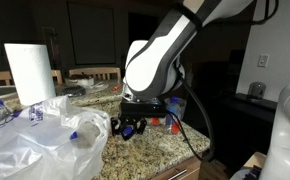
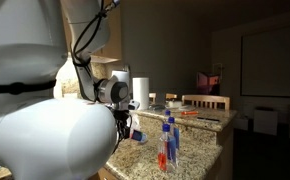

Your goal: Pick up the bottles from the counter and put them in the plastic

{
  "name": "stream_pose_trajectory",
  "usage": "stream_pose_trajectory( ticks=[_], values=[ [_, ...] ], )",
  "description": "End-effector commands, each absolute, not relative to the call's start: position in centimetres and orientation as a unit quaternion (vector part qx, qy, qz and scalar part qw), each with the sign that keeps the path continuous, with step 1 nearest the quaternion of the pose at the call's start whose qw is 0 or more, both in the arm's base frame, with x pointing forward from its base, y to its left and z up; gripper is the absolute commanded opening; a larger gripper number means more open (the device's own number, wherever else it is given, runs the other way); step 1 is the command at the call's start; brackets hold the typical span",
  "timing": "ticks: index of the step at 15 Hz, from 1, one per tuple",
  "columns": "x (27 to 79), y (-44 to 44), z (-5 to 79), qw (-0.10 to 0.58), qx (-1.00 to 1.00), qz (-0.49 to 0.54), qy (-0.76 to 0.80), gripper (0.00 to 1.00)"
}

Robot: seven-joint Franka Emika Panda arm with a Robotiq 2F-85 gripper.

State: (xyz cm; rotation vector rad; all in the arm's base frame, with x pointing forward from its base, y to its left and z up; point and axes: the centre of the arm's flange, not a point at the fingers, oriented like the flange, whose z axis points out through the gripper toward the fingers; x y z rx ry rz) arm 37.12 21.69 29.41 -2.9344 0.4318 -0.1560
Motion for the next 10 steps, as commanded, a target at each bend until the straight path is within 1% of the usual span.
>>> stream_pose_trajectory(
  ticks=[1, 10],
  values=[
    [36.9, 21.4, 33.0, 0.073, -0.988, -0.058, 0.12, 0.02],
    [38.0, 20.0, 35.3, 0.083, -0.989, -0.043, 0.112, 0.02]
  ],
)
